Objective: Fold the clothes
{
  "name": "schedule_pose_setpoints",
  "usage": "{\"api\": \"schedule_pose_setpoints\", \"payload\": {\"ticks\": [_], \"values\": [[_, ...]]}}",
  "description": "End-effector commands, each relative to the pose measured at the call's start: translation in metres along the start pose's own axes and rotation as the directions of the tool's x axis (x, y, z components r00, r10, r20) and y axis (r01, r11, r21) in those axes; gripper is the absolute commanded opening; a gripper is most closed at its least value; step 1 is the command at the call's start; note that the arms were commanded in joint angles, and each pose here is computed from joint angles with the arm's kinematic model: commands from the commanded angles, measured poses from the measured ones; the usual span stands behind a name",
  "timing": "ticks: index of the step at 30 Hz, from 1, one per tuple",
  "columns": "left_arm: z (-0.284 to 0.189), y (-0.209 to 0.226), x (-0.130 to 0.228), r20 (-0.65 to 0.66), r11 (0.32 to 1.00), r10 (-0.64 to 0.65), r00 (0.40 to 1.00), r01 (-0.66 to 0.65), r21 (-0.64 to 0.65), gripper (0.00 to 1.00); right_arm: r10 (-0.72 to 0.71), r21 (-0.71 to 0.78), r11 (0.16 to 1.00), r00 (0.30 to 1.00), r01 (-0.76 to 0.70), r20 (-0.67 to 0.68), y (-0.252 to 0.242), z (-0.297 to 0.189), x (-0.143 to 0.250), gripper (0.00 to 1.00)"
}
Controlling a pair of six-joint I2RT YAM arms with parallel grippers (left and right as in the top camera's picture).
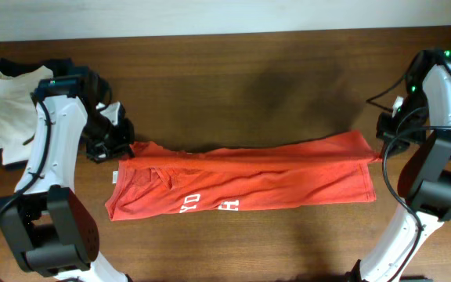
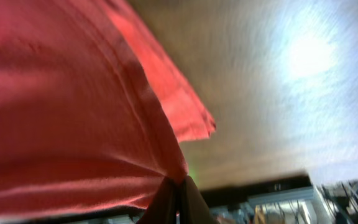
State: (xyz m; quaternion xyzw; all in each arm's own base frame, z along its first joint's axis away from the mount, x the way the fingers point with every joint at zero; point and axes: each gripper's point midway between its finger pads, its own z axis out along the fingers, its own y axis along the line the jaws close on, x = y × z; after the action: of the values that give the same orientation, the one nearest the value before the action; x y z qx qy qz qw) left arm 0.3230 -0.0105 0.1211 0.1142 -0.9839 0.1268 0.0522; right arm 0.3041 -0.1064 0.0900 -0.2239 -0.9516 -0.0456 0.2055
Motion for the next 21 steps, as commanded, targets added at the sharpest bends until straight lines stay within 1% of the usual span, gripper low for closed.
{"api": "schedule_pose_setpoints", "payload": {"ticks": [1, 5, 7, 11, 12, 13, 14, 16, 19, 21], "values": [[0.007, 0.008, 0.024, -0.070, 1.000, -0.003, 0.998, 0.001, -0.028, 0.00, 0.011, 0.018, 1.000, 1.000, -0.011, 0.005, -0.015, -0.007, 0.030, 0.04], [0.012, 0.022, 0.036, -0.118, 0.996, -0.018, 0.993, 0.007, -0.094, 0.00, 0.032, 0.044, 0.999, 0.998, -0.030, -0.054, -0.024, 0.007, 0.044, 0.04], [0.018, 0.023, 0.037, -0.124, 0.995, -0.020, 0.992, 0.008, -0.095, 0.00, 0.051, 0.058, 0.997, 0.993, -0.045, -0.104, -0.026, 0.019, 0.052, 0.04], [0.028, 0.025, 0.032, -0.102, 0.996, -0.014, 0.995, 0.005, -0.091, 0.00, 0.064, 0.081, 0.995, 0.991, -0.055, -0.117, -0.030, 0.037, 0.052, 0.04], [0.030, 0.026, 0.033, -0.107, 0.996, -0.015, 0.994, 0.005, -0.092, 0.02, 0.064, 0.081, 0.995, 0.991, -0.054, -0.119, -0.030, 0.038, 0.052, 0.13], [0.032, 0.027, 0.036, -0.117, 0.996, -0.018, 0.993, 0.007, -0.093, 0.17, 0.064, 0.081, 0.995, 0.991, -0.054, -0.119, -0.030, 0.038, 0.052, 0.20], [0.033, 0.027, 0.037, -0.122, 0.996, -0.020, 0.992, 0.008, -0.094, 0.33, 0.064, 0.081, 0.995, 0.991, -0.054, -0.119, -0.030, 0.038, 0.052, 0.24], [0.035, 0.028, 0.037, -0.121, 0.996, -0.019, 0.992, 0.008, -0.094, 0.41, 0.064, 0.081, 0.995, 0.991, -0.055, -0.120, -0.030, 0.038, 0.052, 0.24], [0.036, 0.026, 0.032, -0.100, 0.997, -0.013, 0.995, 0.005, -0.083, 0.45, 0.062, 0.072, 0.996, 0.992, -0.054, -0.113, -0.028, 0.039, 0.050, 0.25], [0.037, 0.017, 0.026, -0.078, 0.999, -0.006, 0.997, 0.003, -0.033, 0.47, 0.057, 0.043, 0.998, 0.992, -0.053, -0.108, -0.023, 0.043, 0.048, 0.25]]}}
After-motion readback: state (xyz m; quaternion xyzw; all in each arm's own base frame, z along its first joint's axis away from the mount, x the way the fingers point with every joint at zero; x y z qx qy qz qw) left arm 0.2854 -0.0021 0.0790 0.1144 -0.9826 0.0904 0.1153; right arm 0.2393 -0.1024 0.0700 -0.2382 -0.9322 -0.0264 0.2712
